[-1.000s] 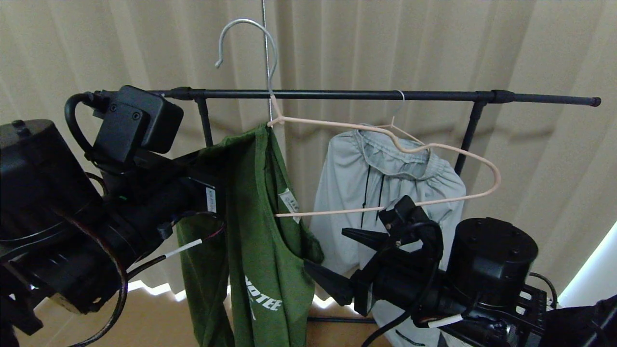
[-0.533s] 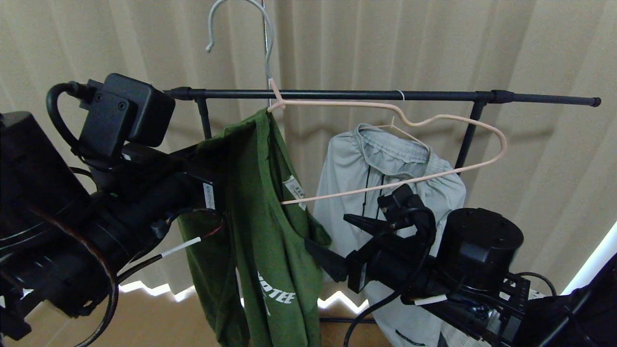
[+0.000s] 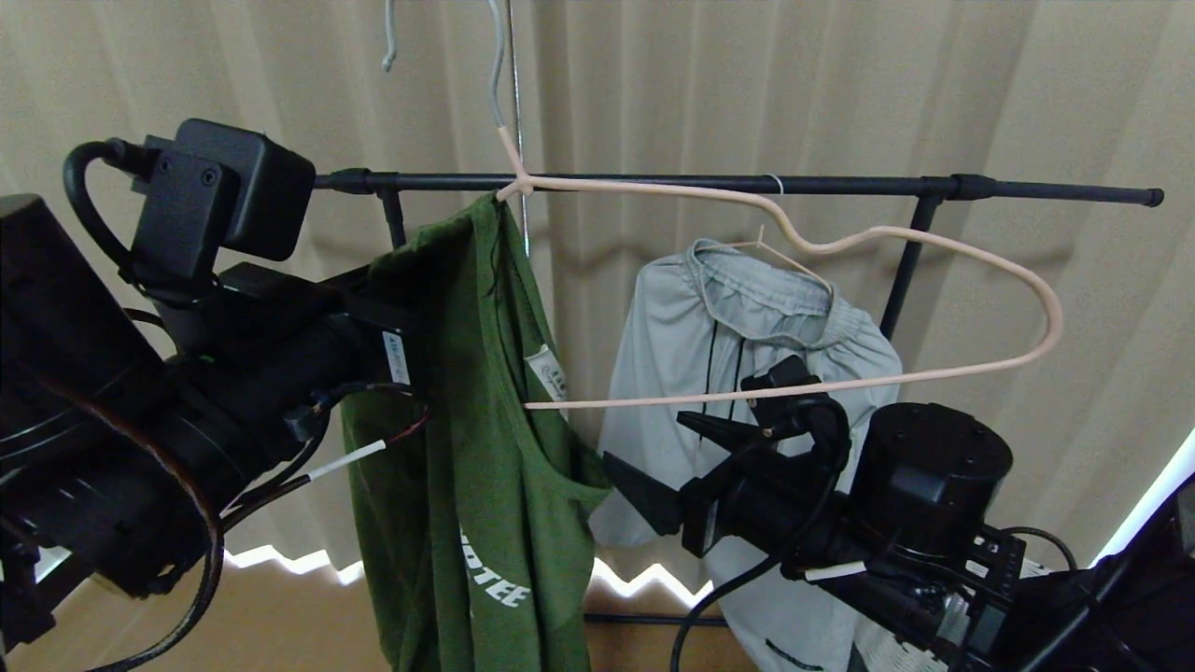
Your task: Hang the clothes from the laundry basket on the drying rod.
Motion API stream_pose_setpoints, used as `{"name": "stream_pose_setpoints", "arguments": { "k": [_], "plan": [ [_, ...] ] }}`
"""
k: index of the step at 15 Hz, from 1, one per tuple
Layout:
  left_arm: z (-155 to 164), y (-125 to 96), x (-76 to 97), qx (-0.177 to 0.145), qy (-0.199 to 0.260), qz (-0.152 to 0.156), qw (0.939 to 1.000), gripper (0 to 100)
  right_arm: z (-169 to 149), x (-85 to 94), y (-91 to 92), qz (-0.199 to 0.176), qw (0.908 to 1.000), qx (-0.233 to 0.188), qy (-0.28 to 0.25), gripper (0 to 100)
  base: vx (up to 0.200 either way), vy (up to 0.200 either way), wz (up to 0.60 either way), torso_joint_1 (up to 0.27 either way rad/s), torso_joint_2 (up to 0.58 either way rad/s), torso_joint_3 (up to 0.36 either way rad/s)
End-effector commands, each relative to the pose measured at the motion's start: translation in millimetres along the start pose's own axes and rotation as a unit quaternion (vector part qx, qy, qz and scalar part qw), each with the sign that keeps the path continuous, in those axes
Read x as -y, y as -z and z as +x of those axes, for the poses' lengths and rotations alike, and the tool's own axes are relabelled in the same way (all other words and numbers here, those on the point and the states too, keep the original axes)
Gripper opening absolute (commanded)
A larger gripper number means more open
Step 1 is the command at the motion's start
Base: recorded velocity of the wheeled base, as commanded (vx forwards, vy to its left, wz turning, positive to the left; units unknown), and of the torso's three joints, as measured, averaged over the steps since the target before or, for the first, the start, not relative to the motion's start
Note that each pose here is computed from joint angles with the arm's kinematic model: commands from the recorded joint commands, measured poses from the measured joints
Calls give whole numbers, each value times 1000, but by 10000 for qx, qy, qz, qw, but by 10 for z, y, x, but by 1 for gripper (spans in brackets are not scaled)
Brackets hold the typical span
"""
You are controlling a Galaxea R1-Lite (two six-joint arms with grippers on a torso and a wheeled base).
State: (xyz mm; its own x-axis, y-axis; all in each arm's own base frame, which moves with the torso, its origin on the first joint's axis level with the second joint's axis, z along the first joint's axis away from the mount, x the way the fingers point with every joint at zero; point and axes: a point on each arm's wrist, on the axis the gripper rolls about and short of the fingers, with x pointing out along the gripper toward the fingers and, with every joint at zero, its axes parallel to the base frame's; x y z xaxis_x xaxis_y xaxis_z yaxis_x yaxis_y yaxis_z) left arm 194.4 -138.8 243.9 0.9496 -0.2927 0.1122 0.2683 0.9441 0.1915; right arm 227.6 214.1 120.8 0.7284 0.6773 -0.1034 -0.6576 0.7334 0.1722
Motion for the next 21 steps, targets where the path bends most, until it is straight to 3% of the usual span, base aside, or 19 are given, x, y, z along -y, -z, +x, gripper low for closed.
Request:
{"name": "stream_pose_setpoints", "arguments": {
  "k": [1,5,12,18,19,20,21],
  "plan": [
    [-4,8,4,-12,15,-44,10000,0,9,30,-15,14,10000,42,81,100,0,0,0,0,0,0],
    [16,21,19,-37,36,-173,9998,0,16,14,35,17,10000,-49,51,100,0,0,0,0,0,0],
    [16,21,18,-39,29,-219,9997,0,44,-169,170,-33,9993,-278,-233,100,0,0,0,0,0,0],
    [21,13,-37,-19,-69,-197,9998,0,-202,-47,305,-63,9978,-658,34,100,0,0,0,0,0,0],
    [24,16,-48,-23,-91,-187,9998,0,-217,-26,293,-56,9979,-644,70,0,0,0,0,0,0,0],
    [24,16,-48,-23,-91,-187,9998,0,-217,-26,293,-56,9979,-644,70,0,0,0,0,0,0,0],
    [56,88,-139,-149,-298,-109,9994,0,-351,101,185,-29,9984,-489,296,0,0,0,0,0,0,0]
  ]
}}
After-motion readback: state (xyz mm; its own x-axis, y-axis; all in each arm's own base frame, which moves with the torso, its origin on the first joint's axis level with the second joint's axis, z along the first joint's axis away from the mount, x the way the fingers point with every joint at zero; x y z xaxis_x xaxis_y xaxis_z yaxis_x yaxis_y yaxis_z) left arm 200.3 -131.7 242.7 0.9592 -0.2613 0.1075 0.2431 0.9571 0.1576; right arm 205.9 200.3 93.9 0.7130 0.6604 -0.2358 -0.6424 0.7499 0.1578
